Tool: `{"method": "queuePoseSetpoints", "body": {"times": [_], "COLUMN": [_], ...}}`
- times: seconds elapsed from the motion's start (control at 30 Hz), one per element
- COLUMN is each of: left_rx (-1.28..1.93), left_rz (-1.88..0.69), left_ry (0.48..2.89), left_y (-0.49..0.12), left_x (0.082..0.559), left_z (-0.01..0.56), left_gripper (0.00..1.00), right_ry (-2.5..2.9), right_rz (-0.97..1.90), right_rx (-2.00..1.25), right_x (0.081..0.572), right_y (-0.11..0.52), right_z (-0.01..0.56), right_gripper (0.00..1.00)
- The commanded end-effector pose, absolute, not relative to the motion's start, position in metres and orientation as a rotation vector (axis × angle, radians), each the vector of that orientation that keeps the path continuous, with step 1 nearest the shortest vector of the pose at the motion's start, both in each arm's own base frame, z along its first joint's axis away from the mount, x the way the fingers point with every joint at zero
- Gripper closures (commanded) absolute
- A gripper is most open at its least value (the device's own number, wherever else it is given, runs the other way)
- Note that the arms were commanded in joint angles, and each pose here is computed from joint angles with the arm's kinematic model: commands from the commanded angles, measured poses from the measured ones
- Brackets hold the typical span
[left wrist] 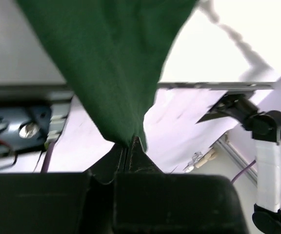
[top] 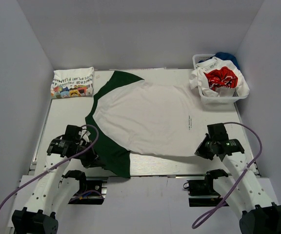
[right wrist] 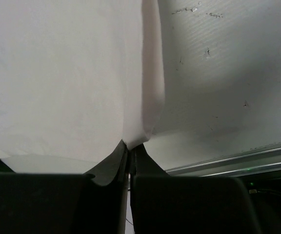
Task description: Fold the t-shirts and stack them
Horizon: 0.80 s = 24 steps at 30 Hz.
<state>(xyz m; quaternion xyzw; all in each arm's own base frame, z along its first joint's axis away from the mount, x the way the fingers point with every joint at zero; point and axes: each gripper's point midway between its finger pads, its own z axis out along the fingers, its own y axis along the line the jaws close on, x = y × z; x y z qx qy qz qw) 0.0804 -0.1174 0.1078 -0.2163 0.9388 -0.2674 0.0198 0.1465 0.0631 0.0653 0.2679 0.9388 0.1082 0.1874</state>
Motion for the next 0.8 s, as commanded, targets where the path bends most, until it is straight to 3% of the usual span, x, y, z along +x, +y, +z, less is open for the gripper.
{"method": "queuePoseSetpoints", "body": {"times": [0.0, 0.27, 0.43, 0.77], "left_rx": [-0.541, -0.388, -0.428, -0.281], "left_rz": [-0.958, -1.066, -0.994, -0.961], "left_ry": [2.748, 2.344, 2.384, 2.238], "left_y": [-0.131, -0.152, -0.153, -0.163], "left_x": [0.117, 0.242, 0.312, 0.443], "left_z": [0.134, 0.177, 0.172, 0.196], "left_gripper": [1.00, 1.00, 1.00, 1.00], "right_ry": [2.635, 2.578, 2.526, 2.459], "right_rz": [0.291, 0.328, 0.347, 0.289], "right_rx": [0.754, 0.680, 0.665, 0.727], "right_x": [0.156, 0.218, 0.265, 0.348], "right_y": [0.063, 0.075, 0.083, 0.077], "right_z": [0.073, 0.090, 0.110, 0.113], "right_gripper": [1.00, 1.00, 1.00, 1.00]}}
